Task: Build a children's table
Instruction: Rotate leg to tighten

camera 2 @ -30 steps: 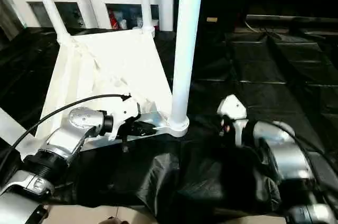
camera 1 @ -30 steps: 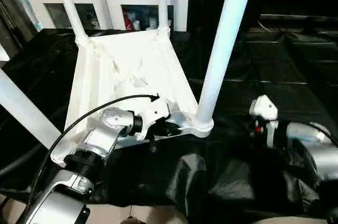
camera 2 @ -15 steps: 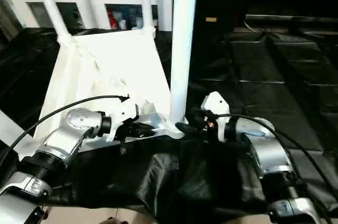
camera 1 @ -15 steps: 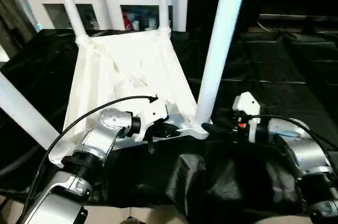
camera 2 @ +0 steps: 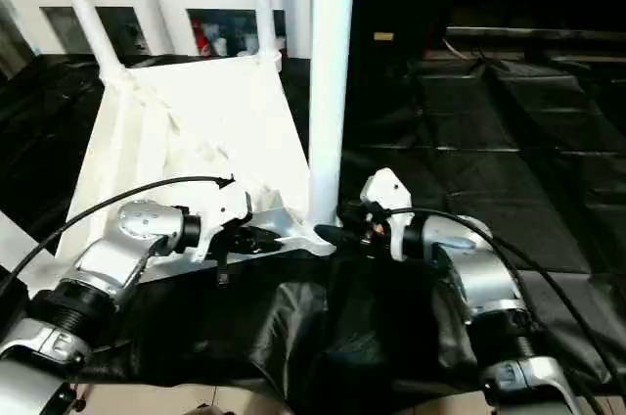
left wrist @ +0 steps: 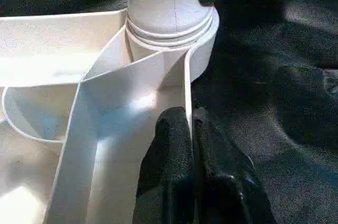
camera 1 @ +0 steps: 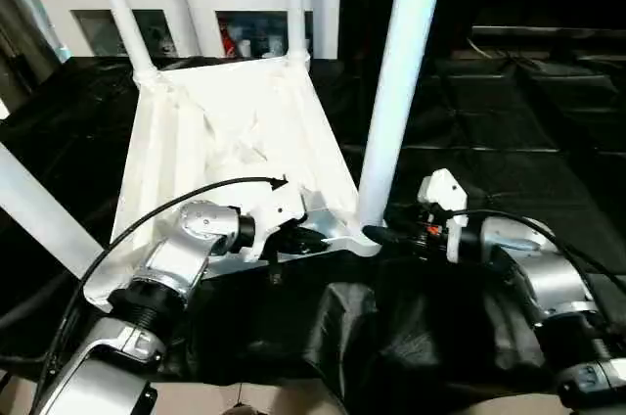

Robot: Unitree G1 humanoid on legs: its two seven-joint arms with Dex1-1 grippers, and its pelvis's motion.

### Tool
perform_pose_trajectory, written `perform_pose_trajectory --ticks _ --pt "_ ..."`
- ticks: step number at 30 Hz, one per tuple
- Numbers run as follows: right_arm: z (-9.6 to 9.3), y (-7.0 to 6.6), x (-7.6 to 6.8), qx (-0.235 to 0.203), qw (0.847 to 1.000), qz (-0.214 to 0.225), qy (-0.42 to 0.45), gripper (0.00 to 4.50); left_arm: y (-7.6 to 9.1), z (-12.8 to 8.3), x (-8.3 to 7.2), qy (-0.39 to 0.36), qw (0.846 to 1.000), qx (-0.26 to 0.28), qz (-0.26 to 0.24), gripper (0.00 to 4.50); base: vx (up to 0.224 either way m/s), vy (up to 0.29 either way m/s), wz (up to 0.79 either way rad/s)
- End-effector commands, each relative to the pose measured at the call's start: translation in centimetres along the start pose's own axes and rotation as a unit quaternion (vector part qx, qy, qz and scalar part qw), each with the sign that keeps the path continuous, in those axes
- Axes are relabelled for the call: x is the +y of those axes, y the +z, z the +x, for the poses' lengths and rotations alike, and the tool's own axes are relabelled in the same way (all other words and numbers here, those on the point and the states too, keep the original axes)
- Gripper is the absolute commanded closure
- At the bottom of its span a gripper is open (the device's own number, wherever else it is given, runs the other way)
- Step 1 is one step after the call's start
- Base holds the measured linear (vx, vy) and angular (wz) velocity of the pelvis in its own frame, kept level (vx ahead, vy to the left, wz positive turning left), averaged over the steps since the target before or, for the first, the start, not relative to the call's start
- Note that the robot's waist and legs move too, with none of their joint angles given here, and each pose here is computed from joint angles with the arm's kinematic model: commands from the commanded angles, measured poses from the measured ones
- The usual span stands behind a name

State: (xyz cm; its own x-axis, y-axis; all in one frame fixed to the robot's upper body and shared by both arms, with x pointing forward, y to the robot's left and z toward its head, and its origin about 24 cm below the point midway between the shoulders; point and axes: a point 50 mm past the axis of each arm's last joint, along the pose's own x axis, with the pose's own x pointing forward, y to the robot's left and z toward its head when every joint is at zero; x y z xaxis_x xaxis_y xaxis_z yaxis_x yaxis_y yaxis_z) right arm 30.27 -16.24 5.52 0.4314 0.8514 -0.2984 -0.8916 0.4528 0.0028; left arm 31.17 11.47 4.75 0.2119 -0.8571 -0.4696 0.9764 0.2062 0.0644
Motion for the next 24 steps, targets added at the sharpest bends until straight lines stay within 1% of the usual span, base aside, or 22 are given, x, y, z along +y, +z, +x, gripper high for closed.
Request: perform_pose_trajectory --ticks 1,5,7,9,10,11,12,13,15,19,21,23,24 --pt "0.67 0.46 -0.04 -0.007 1.000 -0.002 0.002 2.48 1.08 0.40 -0.24 -0.018 0.999 -0.017 0.022 4.50 0.000 0.000 0.00" --pt "0.96 0.20 0.09 -0.005 1.000 -0.006 -0.005 2.48 1.13 0.49 -0.28 -0.018 0.999 -0.017 0.021 4.50 0.000 0.000 0.00" --pt "1.04 0.11 0.00 -0.006 1.000 0.002 -0.010 2.48 1.14 0.49 -0.28 -0.019 0.999 -0.017 0.021 4.50 0.000 0.000 0.00" --pt "1.15 0.29 -0.10 -0.019 0.999 0.032 -0.005 1.78 1.10 0.46 -0.30 -0.020 0.999 -0.016 0.022 4.50 0.000 0.000 0.00" --pt "1.21 0.40 -0.14 -0.018 1.000 0.022 -0.009 1.78 1.07 0.44 -0.30 -0.020 0.999 -0.016 0.022 4.50 0.000 0.000 0.00" --pt "1.21 0.40 -0.14 -0.018 1.000 0.022 -0.009 1.76 1.07 0.44 -0.30 -0.020 0.999 -0.016 0.022 4.50 0.000 0.000 0.00" --pt "1.29 0.50 -0.19 -0.014 1.000 0.006 -0.016 1.64 1.05 0.41 -0.30 -0.021 0.999 -0.015 0.022 4.50 0.000 0.000 0.00" --pt "1.29 0.50 -0.19 -0.014 1.000 0.006 -0.016 1.48 1.05 0.41 -0.30 -0.021 0.999 -0.015 0.022 4.50 0.000 0.000 0.00" --pt "1.38 0.52 -0.18 -0.014 1.000 0.002 -0.016 1.48 1.04 0.40 -0.28 -0.020 0.999 -0.015 0.022 4.50 0.000 0.000 0.00" --pt "1.55 0.61 -0.28 -0.018 1.000 0.011 -0.013 1.48 0.98 0.32 -0.22 -0.017 1.000 -0.012 0.024 4.50 0.000 0.000 0.00" --pt "1.50 0.62 -0.35 -0.018 1.000 0.012 -0.014 1.81 0.95 0.27 -0.19 -0.016 1.000 -0.011 0.024 4.50 0.000 0.000 0.00" --pt "1.48 0.61 -0.39 -0.018 1.000 0.012 -0.015 1.82 0.91 0.21 -0.17 -0.015 1.000 -0.010 0.024 4.50 0.000 0.000 0.00" --pt "1.45 0.57 -0.37 -0.017 1.000 0.011 -0.014 1.99 0.88 0.17 -0.15 -0.015 1.000 -0.010 0.023 4.50 0.000 0.000 0.00"
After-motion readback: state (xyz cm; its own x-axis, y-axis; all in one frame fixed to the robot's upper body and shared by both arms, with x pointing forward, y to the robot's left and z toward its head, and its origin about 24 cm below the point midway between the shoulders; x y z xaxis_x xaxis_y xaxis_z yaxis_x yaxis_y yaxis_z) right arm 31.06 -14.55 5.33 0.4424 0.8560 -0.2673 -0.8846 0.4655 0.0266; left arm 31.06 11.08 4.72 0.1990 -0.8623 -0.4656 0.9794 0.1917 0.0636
